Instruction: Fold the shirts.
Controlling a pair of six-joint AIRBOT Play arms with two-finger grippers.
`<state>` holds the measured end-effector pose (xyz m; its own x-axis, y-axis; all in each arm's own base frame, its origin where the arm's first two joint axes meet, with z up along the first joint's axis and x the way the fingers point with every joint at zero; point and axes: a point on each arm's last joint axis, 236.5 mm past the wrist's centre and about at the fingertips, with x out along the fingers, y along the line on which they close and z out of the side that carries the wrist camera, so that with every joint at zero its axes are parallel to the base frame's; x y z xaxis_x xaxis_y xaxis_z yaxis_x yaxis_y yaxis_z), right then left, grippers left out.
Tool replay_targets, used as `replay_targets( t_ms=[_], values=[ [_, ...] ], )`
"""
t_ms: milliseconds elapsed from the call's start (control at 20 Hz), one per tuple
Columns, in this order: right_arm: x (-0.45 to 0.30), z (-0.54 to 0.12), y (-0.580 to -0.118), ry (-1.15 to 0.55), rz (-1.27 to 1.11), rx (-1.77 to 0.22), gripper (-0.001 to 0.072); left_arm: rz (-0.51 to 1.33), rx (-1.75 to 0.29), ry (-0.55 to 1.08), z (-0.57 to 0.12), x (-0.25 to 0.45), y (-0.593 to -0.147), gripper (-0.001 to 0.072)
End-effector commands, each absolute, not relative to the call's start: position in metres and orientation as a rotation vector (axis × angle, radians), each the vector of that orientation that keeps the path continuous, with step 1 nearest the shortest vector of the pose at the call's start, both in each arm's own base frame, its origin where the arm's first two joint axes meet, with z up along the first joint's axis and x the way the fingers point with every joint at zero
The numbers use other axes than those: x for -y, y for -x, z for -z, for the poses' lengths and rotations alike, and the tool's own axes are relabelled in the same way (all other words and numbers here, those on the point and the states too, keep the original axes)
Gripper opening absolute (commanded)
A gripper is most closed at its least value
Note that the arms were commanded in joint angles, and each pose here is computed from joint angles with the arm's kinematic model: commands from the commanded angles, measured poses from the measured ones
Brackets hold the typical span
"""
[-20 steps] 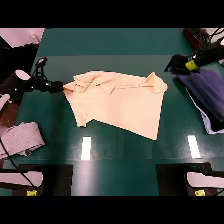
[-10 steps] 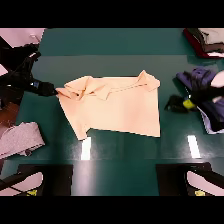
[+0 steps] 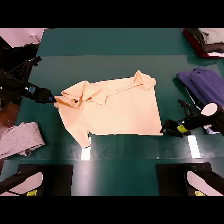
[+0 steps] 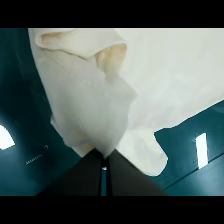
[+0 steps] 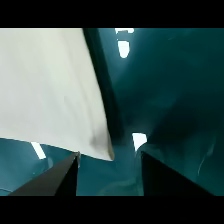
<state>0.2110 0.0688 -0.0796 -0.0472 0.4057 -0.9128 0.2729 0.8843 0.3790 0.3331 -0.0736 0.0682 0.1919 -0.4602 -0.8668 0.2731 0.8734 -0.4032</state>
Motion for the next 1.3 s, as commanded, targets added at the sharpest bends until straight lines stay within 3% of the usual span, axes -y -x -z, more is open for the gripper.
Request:
replay_targets(
  t_ms=[0,50,100,150,200,250,300,500,600,750,850,1000,1250],
  values=[
    [-0.080,0.091,-0.215,-0.596,-0.137,-1.620,0.0429,0.522,-1.292,0.176,-0.068,0.074,-0.329,0.0026],
    [-0.084,0.091,-0.220,-0.620,-0.147,-1.606,0.0399,0.522,-1.292,0.176,-0.068,0.074,-0.329,0.0026],
    [-0.086,0.092,-0.223,-0.639,-0.148,-1.598,0.0308,0.522,-1.293,0.176,-0.068,0.074,-0.329,0.0026],
    [-0.086,0.093,-0.225,-0.646,-0.144,-1.592,0.0303,0.523,-1.294,0.176,-0.068,0.074,-0.329,0.0026],
    [-0.086,0.094,-0.226,-0.645,-0.143,-1.592,0.0240,0.525,-1.299,0.176,-0.068,0.074,-0.328,0.0026],
    [-0.086,0.094,-0.226,-0.635,-0.152,-1.589,0.0056,0.527,-1.302,0.176,-0.068,0.075,-0.327,0.0026],
    [-0.085,0.093,-0.228,-0.623,-0.161,-1.575,0.0017,0.527,-1.299,0.178,-0.068,0.075,-0.327,0.0026],
    [-0.079,0.031,-0.279,-0.560,-0.200,-1.333,0.0016,0.488,-1.196,0.215,-0.100,0.076,-0.352,0.0025],
    [-0.073,-0.047,-0.320,-0.500,-0.231,-1.096,0.0016,0.514,-1.047,0.210,-0.156,0.084,-0.373,0.0026],
    [-0.063,-0.214,-0.357,-0.393,-0.266,-0.647,0.0016,0.575,-0.736,0.175,-0.279,0.100,-0.388,0.0026],
    [-0.059,-0.328,-0.348,-0.326,-0.277,-0.362,0.0016,0.601,-0.516,0.125,-0.366,0.109,-0.377,0.0026],
    [-0.063,-0.456,-0.299,-0.247,-0.306,-0.060,0.0015,0.600,-0.215,0.037,-0.475,0.116,-0.331,0.0026],
    [-0.058,-0.551,-0.218,-0.098,-0.254,0.172,0.0015,0.495,0.219,0.012,-0.584,0.108,-0.227,0.0026]
  ],
)
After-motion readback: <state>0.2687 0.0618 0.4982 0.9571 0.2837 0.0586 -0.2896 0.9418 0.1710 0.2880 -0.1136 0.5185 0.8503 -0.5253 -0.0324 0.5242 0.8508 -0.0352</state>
